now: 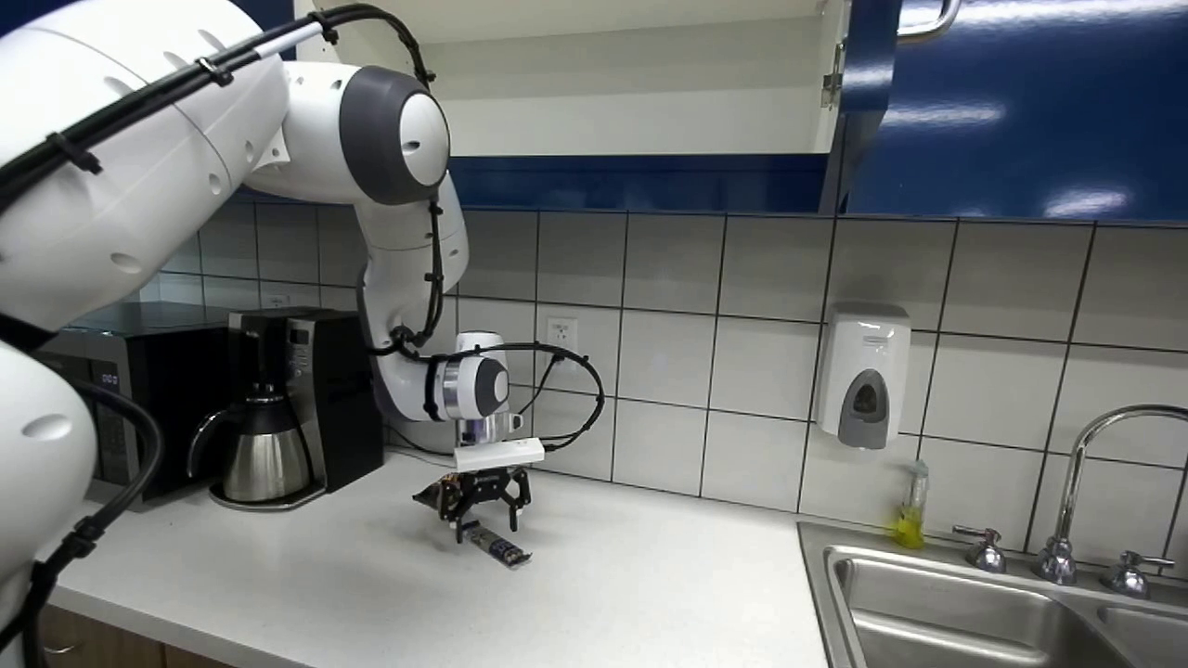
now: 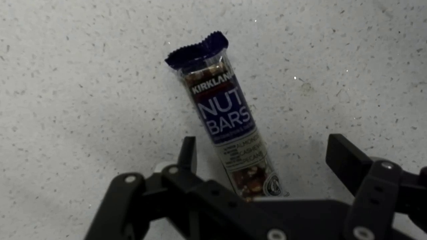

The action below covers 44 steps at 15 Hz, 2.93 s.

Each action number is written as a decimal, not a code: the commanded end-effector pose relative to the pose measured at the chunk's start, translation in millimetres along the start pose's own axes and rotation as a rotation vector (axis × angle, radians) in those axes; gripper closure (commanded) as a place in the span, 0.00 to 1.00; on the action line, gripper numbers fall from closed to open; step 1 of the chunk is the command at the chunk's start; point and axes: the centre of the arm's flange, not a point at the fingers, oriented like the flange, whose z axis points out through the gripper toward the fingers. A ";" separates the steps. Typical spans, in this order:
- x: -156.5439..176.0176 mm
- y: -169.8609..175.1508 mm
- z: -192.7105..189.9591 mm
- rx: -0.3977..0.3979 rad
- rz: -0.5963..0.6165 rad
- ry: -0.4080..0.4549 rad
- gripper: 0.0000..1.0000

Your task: Put the chocolate bar inside the cabinet

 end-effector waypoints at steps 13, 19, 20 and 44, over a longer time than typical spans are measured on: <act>4.2 8.4 16.2 -0.012 -0.077 -0.032 0.00; 5.6 10.9 18.7 -0.013 -0.078 -0.034 0.27; 5.7 11.1 18.6 -0.013 -0.077 -0.034 0.27; 18.0 -1.6 -16.2 -0.062 0.081 -0.029 0.91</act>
